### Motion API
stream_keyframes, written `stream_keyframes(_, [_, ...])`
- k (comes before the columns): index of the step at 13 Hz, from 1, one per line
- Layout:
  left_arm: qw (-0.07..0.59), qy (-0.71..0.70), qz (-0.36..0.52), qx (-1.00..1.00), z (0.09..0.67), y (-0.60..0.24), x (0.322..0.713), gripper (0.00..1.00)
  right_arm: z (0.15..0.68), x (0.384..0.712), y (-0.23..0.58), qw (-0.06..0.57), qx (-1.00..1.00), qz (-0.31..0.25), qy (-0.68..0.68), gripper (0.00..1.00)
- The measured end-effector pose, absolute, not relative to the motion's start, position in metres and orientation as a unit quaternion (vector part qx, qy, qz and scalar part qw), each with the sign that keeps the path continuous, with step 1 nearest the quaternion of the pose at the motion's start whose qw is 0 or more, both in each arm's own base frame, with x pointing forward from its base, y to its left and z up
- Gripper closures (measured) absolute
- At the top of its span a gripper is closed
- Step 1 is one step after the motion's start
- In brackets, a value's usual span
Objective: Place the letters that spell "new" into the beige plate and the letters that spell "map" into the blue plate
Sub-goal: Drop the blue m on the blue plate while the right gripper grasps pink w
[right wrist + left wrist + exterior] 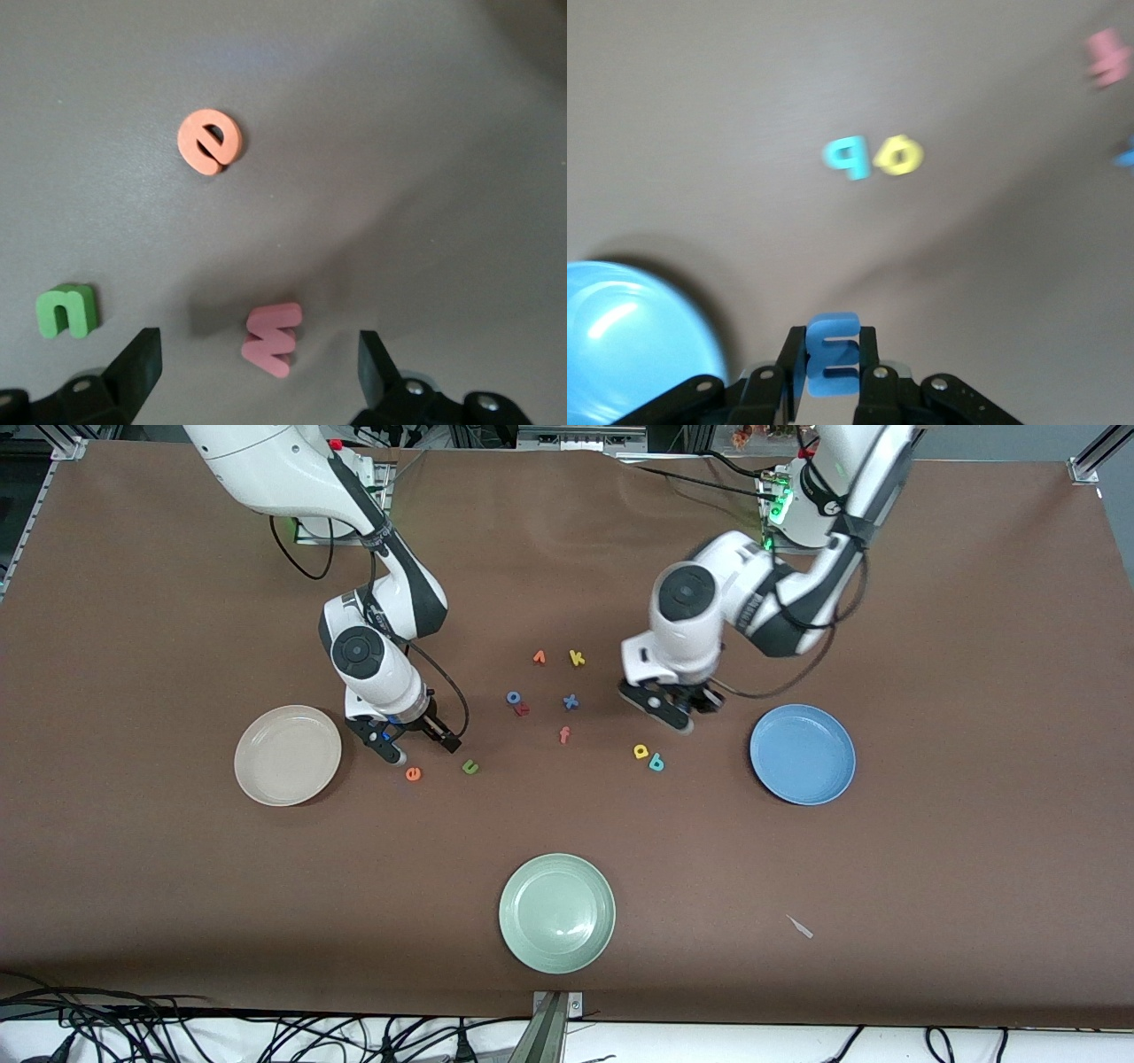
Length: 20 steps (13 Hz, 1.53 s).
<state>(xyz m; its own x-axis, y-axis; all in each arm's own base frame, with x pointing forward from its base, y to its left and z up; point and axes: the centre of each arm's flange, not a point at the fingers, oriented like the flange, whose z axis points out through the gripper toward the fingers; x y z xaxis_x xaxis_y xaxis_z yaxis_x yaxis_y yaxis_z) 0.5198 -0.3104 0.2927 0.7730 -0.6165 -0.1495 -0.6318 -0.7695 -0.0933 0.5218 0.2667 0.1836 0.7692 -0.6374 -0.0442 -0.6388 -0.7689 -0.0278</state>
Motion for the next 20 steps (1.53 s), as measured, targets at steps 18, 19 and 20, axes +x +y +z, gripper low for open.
stream_keyframes(18, [0.077, 0.347, 0.067, -0.932, 0.305, -0.259, 0.571, 0.00, 0.177, 0.517, 0.266, 0.020, -0.941, 0.017, 0.339, 0.73])
stream_keyframes(19, [0.071, 0.322, 0.062, -0.942, 0.308, -0.281, 0.564, 0.00, 0.178, 0.518, 0.267, 0.021, -0.941, 0.016, 0.339, 0.73])
stream_keyframes(20, [0.067, 0.288, 0.057, -0.954, 0.309, -0.300, 0.560, 0.00, 0.179, 0.521, 0.268, 0.023, -0.940, 0.014, 0.339, 0.73])
